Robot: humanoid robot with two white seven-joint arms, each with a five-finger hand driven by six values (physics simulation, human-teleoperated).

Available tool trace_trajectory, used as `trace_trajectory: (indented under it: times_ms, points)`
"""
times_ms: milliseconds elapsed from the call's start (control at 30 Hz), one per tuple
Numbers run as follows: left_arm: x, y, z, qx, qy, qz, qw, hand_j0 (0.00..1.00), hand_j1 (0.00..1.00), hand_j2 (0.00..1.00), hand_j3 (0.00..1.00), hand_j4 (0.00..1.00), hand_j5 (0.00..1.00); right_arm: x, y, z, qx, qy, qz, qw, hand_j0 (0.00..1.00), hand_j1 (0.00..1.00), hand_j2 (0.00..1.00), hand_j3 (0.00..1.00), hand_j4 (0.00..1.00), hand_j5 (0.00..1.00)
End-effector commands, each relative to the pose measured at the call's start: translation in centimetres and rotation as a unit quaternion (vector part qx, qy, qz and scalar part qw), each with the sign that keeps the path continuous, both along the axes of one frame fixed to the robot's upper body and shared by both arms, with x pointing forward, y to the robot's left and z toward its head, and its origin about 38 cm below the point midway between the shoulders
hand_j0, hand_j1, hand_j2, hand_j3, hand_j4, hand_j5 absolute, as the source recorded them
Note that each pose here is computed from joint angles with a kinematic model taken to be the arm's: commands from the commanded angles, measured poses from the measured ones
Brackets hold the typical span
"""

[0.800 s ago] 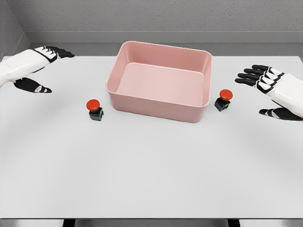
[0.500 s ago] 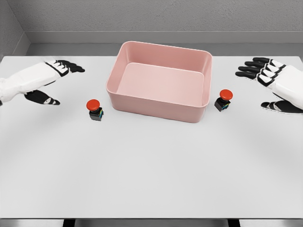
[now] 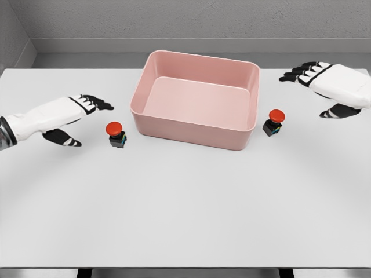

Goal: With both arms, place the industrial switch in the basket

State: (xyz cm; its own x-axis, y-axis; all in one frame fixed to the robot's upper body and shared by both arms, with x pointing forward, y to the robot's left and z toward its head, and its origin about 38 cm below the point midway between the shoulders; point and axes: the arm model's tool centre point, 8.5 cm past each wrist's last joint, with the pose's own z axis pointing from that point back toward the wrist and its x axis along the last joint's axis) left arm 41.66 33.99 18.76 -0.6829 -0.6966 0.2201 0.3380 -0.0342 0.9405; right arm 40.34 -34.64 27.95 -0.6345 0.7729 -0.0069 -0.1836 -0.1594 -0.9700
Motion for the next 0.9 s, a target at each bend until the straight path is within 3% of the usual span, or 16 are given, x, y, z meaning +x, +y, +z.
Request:
trace_trajectory:
  times_ms: [0, 100, 167, 233, 367, 467, 500, 533, 600, 700, 867]
  points:
    - [-0.1, -0.4, -0.5, 0.007, 0.011, -0.006, 0.9999, 0.99, 0.99, 0.99, 0.99, 0.99, 0.99, 0.1, 1.0, -4.5, -0.018, 0.076, -0.026, 0.9966, 1.00, 1.00, 1.00, 1.00, 1.00, 1.00]
    - [-0.1, -0.4, -0.6, 0.007, 0.012, -0.006, 0.9999, 0.81, 0.81, 0.81, 0.81, 0.81, 0.81, 0.8, 0.7, -4.5, -0.015, 0.079, -0.055, 0.9953, 1.00, 1.00, 1.00, 1.00, 1.00, 1.00]
    - [-0.2, -0.7, -0.4, 0.007, 0.009, -0.010, 0.9999, 0.77, 0.77, 0.77, 0.77, 0.77, 0.77, 0.7, 0.9, -4.7, -0.015, 0.081, -0.053, 0.9952, 1.00, 1.00, 1.00, 1.00, 1.00, 1.00]
    - [-0.1, -0.7, -0.3, 0.005, 0.007, -0.010, 0.9999, 0.77, 0.77, 0.77, 0.77, 0.77, 0.77, 0.7, 0.9, -4.7, -0.016, 0.082, -0.053, 0.9951, 1.00, 1.00, 1.00, 1.00, 1.00, 1.00]
    - [0.0, -1.4, -0.2, -0.004, 0.002, -0.014, 0.9999, 0.82, 0.82, 0.82, 0.82, 0.82, 0.82, 0.8, 1.2, -4.8, -0.047, 0.120, -0.047, 0.9905, 1.00, 1.00, 1.00, 1.00, 1.00, 1.00]
    - [-0.1, -1.8, -0.2, -0.005, 0.000, -0.020, 0.9998, 0.83, 0.83, 0.83, 0.83, 0.83, 0.83, 1.0, 1.1, -4.4, -0.049, 0.119, -0.051, 0.9903, 1.00, 1.00, 1.00, 1.00, 1.00, 1.00]
    - [0.0, -2.3, -0.2, -0.007, -0.002, -0.022, 0.9997, 0.83, 0.83, 0.83, 0.83, 0.83, 0.83, 1.7, 1.2, -4.2, -0.050, 0.132, -0.079, 0.9869, 1.00, 1.00, 1.00, 1.00, 1.00, 1.00]
    - [0.1, -2.4, -0.3, -0.003, -0.004, -0.022, 0.9997, 0.84, 0.84, 0.84, 0.84, 0.84, 0.84, 3.0, 2.0, -4.3, -0.050, 0.135, -0.088, 0.9856, 1.00, 1.00, 1.00, 1.00, 1.00, 1.00]
    - [0.1, -2.6, -0.4, -0.006, -0.004, -0.024, 0.9997, 0.85, 0.85, 0.85, 0.85, 0.85, 0.85, 4.2, 2.0, -4.2, -0.048, 0.136, -0.097, 0.9848, 1.00, 1.00, 1.00, 1.00, 1.00, 1.00]
    - [0.1, -2.7, -0.4, 0.002, -0.006, -0.024, 0.9997, 0.85, 0.85, 0.85, 0.85, 0.85, 0.85, 4.9, 1.7, -4.4, -0.043, 0.140, -0.107, 0.9834, 1.00, 1.00, 1.00, 1.00, 1.00, 1.00]
    - [0.1, -3.3, -0.6, 0.016, -0.011, -0.029, 0.9994, 0.85, 0.85, 0.85, 0.85, 0.85, 0.85, 4.6, 2.4, -5.6, -0.052, 0.153, -0.097, 0.9821, 1.00, 1.00, 1.00, 1.00, 1.00, 1.00]
